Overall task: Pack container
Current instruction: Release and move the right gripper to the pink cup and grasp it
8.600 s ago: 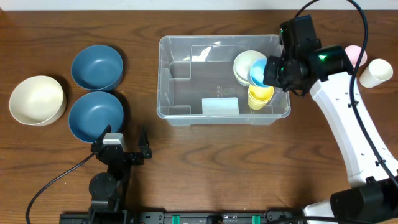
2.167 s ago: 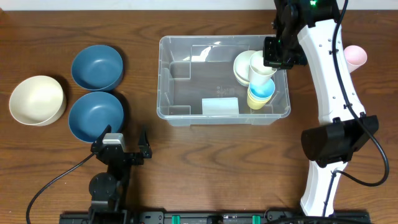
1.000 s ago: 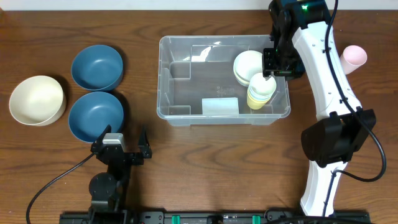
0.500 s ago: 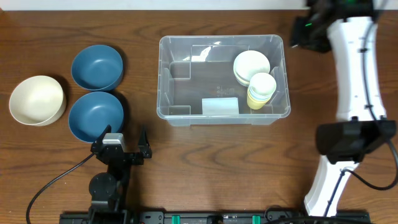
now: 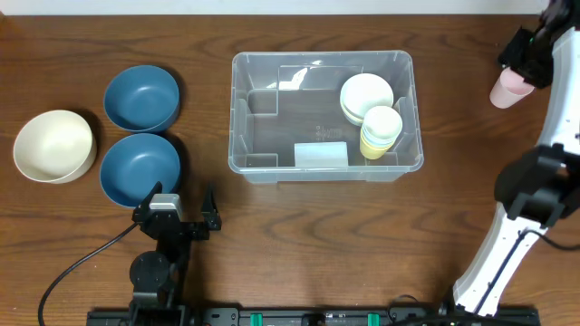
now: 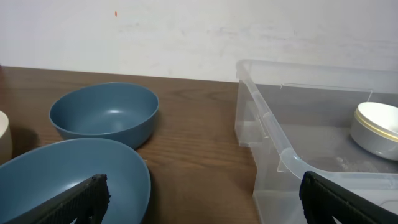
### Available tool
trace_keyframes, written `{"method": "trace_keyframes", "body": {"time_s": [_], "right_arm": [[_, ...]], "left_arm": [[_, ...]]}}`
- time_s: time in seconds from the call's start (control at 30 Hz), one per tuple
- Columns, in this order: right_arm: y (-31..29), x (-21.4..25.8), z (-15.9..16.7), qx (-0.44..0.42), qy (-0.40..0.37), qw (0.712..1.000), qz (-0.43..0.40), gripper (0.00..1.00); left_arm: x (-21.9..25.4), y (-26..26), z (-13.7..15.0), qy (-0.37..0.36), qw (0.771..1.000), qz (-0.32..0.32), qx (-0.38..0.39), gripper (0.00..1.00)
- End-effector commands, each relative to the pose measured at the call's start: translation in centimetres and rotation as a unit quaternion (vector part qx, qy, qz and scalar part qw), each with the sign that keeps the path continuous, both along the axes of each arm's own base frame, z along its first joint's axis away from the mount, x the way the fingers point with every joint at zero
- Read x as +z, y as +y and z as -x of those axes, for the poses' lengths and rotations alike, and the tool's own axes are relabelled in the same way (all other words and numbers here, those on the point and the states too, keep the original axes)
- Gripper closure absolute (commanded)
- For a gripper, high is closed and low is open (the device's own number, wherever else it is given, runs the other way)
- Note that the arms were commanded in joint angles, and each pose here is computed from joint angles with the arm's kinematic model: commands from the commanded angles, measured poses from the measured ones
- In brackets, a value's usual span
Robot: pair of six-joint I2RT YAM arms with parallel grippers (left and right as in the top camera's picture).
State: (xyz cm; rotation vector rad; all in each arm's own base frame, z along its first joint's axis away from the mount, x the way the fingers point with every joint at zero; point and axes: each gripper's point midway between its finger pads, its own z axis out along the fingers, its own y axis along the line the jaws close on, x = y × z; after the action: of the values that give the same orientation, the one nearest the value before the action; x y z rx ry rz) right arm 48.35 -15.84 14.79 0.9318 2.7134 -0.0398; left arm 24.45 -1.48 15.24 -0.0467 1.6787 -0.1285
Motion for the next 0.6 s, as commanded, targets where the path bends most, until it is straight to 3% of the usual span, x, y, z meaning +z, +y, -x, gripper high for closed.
{"method": "trace_keyframes", "body": {"time_s": [0.0, 0.57], "right_arm": [[-2.1, -2.5, 0.2, -0.031, 0.019, 0.999, -0.008, 0.45], [-6.6, -4.0, 0.5, -0.065, -0.001, 0.998, -0.022, 0.45]], "left_arm": [[-1.7, 0.5, 0.1, 0.027, 1.0, -0.011, 0.011, 0.02], [-1.7, 0.5, 0.1, 0.027, 1.0, -0.011, 0.011, 0.02]]}}
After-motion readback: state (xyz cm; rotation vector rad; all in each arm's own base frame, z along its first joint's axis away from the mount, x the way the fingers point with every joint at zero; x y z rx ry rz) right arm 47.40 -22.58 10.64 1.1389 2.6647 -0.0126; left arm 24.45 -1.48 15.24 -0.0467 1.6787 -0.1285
